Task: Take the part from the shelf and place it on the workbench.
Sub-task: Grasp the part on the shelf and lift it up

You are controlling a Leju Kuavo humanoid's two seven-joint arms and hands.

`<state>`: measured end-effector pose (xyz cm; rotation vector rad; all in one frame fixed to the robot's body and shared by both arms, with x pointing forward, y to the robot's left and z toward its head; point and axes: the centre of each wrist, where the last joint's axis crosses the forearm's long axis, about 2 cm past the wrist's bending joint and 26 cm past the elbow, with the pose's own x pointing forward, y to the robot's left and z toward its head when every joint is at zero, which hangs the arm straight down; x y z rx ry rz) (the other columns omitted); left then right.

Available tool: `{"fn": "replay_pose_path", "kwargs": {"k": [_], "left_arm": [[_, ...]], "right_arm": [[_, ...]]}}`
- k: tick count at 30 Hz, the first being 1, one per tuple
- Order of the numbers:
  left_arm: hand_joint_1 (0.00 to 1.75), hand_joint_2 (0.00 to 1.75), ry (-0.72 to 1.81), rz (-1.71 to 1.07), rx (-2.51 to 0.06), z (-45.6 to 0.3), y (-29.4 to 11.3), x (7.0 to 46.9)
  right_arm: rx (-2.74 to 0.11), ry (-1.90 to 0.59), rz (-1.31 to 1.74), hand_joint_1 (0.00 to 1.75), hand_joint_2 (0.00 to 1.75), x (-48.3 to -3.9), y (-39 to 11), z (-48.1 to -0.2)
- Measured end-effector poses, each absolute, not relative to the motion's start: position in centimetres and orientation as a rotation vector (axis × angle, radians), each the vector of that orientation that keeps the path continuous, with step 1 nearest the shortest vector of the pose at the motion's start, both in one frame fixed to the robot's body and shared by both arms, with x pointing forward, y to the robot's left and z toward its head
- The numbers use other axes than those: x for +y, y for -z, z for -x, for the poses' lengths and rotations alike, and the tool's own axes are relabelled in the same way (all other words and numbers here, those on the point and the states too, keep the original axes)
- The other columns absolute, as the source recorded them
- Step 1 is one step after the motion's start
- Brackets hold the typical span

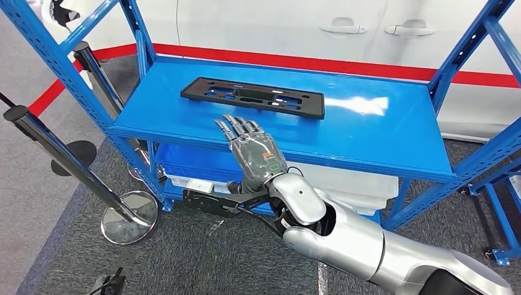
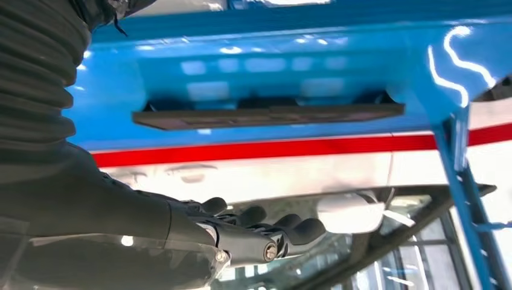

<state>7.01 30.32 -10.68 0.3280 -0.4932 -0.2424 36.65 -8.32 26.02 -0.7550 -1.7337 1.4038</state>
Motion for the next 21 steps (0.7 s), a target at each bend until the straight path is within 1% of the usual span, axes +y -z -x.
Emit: {"fn": "replay_pose_path", "kwargs": {"k": [9, 21], "left_arm": [[0.0, 0.0, 0.245, -0.324, -0.495, -7.16, 10.66, 30.19], [0.0, 0.0, 0.251, -0.314, -0.491, -7.06, 10.69, 29.85]], "right_arm": [[-1.751, -1.413, 0.753, 0.0, 1.75, -7.48, -26.41, -36.55], [-1.731, -1.431, 0.759, 0.0, 1.75, -7.42, -26.03, -36.65]]}}
